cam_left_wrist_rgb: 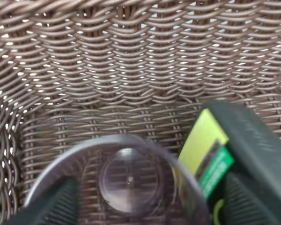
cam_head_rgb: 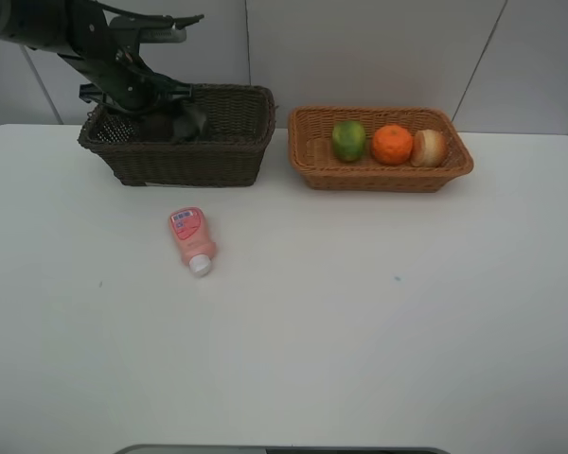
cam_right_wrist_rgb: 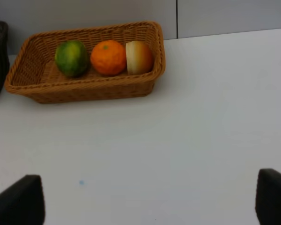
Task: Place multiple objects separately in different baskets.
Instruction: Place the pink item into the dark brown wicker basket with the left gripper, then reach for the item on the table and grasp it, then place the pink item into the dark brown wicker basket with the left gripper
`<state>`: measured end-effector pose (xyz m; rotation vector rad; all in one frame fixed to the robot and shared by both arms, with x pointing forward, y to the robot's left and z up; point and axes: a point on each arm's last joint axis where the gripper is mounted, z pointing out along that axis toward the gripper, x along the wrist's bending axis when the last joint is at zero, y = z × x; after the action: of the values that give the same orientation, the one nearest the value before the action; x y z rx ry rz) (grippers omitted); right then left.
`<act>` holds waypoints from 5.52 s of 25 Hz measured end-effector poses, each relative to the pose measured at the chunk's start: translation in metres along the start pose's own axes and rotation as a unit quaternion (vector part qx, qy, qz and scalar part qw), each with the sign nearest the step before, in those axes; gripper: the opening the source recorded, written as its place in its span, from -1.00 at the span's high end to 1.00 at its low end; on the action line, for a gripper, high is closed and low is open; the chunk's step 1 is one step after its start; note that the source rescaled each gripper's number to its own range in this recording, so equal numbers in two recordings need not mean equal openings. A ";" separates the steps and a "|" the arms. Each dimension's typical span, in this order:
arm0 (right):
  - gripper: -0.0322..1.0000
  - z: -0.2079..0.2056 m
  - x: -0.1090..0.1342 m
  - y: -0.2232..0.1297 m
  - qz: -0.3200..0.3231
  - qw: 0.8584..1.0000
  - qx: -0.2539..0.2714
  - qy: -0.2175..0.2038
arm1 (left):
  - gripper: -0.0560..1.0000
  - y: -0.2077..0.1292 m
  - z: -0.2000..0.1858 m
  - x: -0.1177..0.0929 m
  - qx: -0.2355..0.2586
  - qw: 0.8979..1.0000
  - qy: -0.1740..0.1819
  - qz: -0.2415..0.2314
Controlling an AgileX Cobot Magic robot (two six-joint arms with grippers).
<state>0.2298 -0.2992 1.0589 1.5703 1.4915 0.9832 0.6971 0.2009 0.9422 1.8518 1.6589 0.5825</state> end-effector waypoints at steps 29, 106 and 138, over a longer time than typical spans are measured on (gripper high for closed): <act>-0.99 0.000 0.000 0.000 0.000 1.000 0.000 0.000 | -0.99 -0.048 -0.096 -0.083 0.150 0.988 -0.020 -0.008; -0.99 0.000 0.000 0.000 0.000 1.000 0.000 0.000 | -0.28 -0.137 -0.019 -0.085 0.228 0.942 0.057 -0.240; -0.99 0.000 0.000 0.000 0.000 1.000 0.000 0.000 | -0.28 -0.003 -0.105 -0.074 -0.254 0.950 -0.101 0.148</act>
<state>0.2298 -0.2992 1.0589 1.5703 1.4915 0.9832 0.6156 0.1419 1.0211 1.7070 0.9830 0.8237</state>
